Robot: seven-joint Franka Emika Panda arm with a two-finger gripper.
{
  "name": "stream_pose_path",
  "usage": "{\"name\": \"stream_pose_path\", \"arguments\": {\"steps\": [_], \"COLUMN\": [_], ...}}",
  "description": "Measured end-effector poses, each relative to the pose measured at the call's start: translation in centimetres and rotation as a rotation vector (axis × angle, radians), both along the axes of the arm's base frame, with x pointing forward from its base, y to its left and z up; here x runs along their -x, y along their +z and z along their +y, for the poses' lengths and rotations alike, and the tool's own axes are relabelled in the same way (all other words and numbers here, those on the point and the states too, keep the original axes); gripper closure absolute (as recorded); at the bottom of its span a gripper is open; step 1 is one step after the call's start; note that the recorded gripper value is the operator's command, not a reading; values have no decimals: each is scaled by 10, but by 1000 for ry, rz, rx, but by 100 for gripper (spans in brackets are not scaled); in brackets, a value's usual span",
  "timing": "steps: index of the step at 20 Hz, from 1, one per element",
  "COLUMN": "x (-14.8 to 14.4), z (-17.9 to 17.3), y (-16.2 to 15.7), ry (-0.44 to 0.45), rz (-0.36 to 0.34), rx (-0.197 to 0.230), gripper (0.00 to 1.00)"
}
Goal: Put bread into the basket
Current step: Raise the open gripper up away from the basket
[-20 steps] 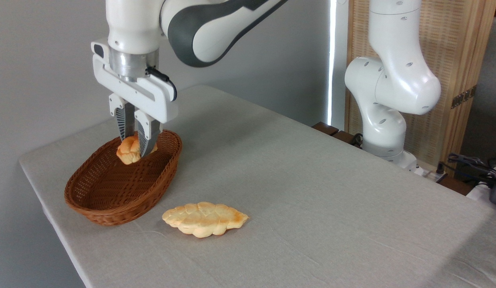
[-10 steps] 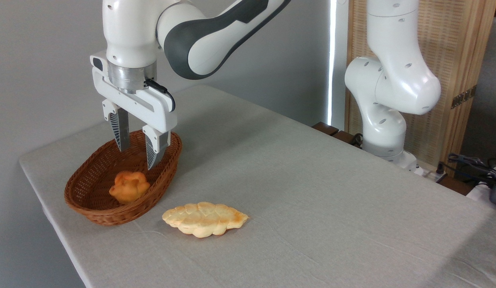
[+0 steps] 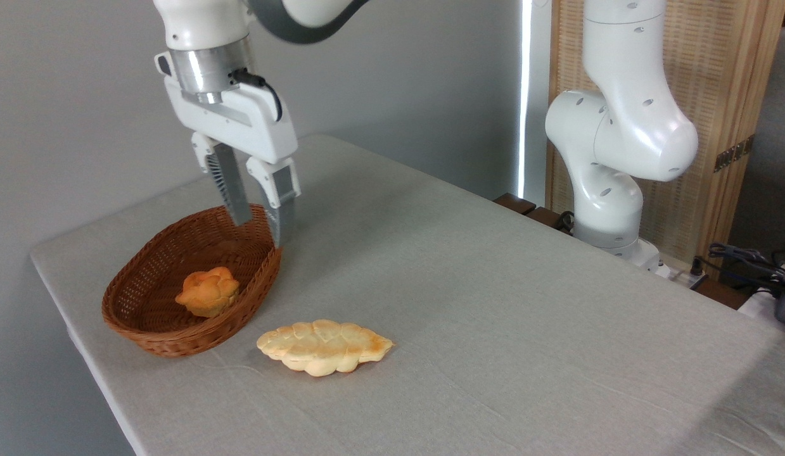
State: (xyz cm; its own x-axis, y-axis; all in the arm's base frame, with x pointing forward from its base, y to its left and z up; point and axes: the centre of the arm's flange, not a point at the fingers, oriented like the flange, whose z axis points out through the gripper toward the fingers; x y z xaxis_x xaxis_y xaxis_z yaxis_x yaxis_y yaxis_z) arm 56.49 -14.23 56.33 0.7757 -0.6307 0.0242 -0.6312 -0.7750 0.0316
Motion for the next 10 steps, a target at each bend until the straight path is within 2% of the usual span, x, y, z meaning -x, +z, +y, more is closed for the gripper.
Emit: {"name": "stream_pose_path", "arguments": {"steps": [2, 6, 10], "x": [-1, -7, 4], "z": [25, 74, 114], "y": [5, 10, 23], "ry": [-51, -82, -152], "rz": [6, -4, 21], "rx": [-6, -9, -11], "gripper": [0, 0, 0]}}
